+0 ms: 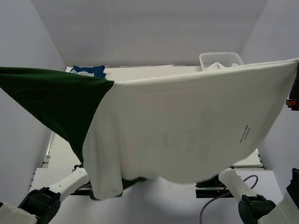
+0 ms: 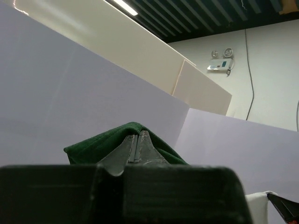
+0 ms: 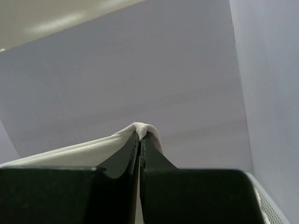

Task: Fold and stack the t-shirts
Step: Flatten out the tshirt

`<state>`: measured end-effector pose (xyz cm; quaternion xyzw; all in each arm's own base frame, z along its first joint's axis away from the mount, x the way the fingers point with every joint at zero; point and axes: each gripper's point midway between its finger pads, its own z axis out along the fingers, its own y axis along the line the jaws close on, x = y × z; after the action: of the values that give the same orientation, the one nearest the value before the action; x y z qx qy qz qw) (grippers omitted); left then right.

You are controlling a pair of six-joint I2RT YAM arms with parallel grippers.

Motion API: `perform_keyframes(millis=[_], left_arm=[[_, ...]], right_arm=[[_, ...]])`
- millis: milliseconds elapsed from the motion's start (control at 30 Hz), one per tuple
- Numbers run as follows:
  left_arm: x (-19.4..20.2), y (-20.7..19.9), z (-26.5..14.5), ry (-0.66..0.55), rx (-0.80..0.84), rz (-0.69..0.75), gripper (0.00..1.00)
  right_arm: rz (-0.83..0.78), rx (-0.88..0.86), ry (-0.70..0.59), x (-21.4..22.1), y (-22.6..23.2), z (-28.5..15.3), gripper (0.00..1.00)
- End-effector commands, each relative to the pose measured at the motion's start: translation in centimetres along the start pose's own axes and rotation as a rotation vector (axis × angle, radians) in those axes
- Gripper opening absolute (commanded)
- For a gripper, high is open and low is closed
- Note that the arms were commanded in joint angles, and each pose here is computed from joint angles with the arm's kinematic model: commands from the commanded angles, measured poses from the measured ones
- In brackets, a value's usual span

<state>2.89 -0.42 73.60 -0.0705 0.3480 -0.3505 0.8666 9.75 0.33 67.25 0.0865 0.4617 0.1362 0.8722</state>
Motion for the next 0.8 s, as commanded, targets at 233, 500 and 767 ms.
perform_keyframes(millis=[233, 500, 767], left_arm=[[20.7, 15.3, 11.0, 0.253, -0.484, 0.292, 0.00], [49.4, 34.0, 7.4, 0.756, -0.680, 0.591, 0.00], [66.0, 44.2, -2.5, 1.198, -0.807, 0.581, 1.00]], right_arm=[[0.018, -0.009, 0.436, 23.3, -3.4, 7.3, 0.00], [0.115, 0.076, 0.893, 50.3, -8.9, 2.6, 0.00], [0.011, 0.105, 1.218, 63.0, -12.0, -0.4, 0.74]])
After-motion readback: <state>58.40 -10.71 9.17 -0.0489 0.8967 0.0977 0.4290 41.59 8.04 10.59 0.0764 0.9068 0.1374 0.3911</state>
